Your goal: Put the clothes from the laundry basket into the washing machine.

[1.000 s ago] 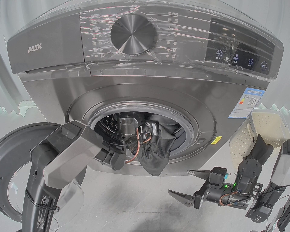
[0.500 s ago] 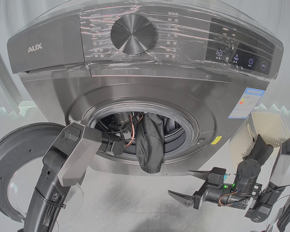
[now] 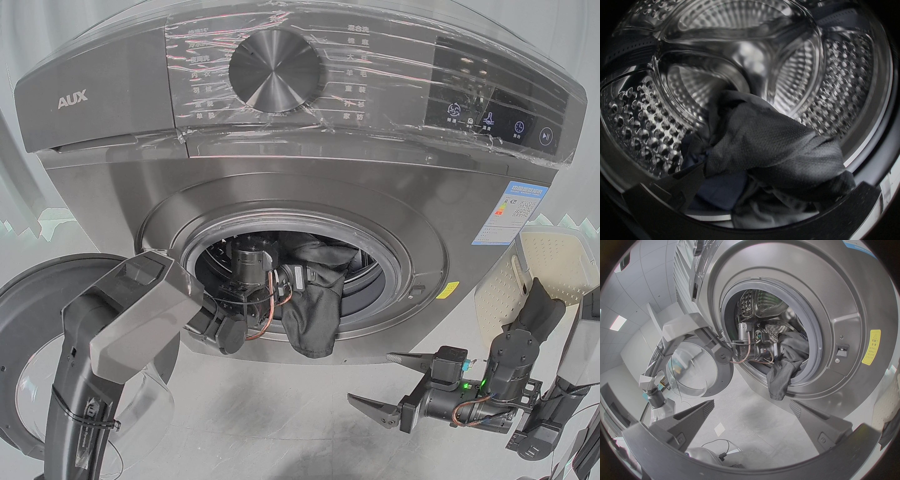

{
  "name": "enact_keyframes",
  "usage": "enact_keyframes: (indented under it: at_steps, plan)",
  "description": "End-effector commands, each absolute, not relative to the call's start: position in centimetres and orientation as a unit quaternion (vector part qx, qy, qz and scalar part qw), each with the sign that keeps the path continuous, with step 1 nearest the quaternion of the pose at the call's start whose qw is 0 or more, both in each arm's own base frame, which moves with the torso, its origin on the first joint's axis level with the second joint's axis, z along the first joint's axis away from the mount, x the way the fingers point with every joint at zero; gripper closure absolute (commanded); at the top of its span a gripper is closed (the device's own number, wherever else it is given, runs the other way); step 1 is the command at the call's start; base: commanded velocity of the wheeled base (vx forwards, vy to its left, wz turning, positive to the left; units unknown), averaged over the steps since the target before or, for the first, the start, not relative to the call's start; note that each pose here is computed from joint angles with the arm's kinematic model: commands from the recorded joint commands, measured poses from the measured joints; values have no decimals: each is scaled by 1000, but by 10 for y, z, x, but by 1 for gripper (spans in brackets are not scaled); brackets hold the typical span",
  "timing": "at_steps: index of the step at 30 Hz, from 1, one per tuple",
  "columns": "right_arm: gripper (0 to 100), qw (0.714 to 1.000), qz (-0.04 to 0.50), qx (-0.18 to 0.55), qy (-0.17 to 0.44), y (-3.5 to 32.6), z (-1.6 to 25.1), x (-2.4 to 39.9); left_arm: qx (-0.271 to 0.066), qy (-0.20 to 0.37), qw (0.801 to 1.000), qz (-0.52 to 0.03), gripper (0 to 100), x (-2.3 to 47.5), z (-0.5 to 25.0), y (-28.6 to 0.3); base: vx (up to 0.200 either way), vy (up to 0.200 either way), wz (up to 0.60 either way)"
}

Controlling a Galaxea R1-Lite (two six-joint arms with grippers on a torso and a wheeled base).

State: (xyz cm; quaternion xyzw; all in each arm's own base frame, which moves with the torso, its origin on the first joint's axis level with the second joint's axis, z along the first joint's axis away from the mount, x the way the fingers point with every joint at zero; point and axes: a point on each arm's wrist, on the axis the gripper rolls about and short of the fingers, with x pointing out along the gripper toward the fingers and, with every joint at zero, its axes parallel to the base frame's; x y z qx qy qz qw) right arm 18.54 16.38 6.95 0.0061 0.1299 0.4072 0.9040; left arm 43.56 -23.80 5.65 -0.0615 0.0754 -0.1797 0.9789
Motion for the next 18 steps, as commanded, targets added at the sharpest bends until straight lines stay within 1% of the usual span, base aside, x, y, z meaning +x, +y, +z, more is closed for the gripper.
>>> enact_keyframes:
  at_steps: [1, 7, 12, 16, 18]
  plan:
    - [0, 904, 408, 6, 130, 164, 69, 185, -21, 114, 963, -245, 0, 380, 93, -229, 0, 0, 0]
    - [0, 904, 408, 6, 130, 164, 69, 185, -18, 119, 955, -272, 0, 367, 98, -230, 0, 0, 0]
    - [0, 904, 408, 6, 129, 164, 70, 186, -11, 122, 942, -313, 0, 354, 103, -228, 0, 0, 0]
    - [0, 903, 408, 6, 130, 165, 69, 185, -16, 110, 944, -312, 0, 358, 106, -231, 0, 0, 0]
    - [0, 904, 408, 6, 129, 165, 70, 185, -17, 106, 944, -312, 0, 364, 104, -235, 0, 0, 0]
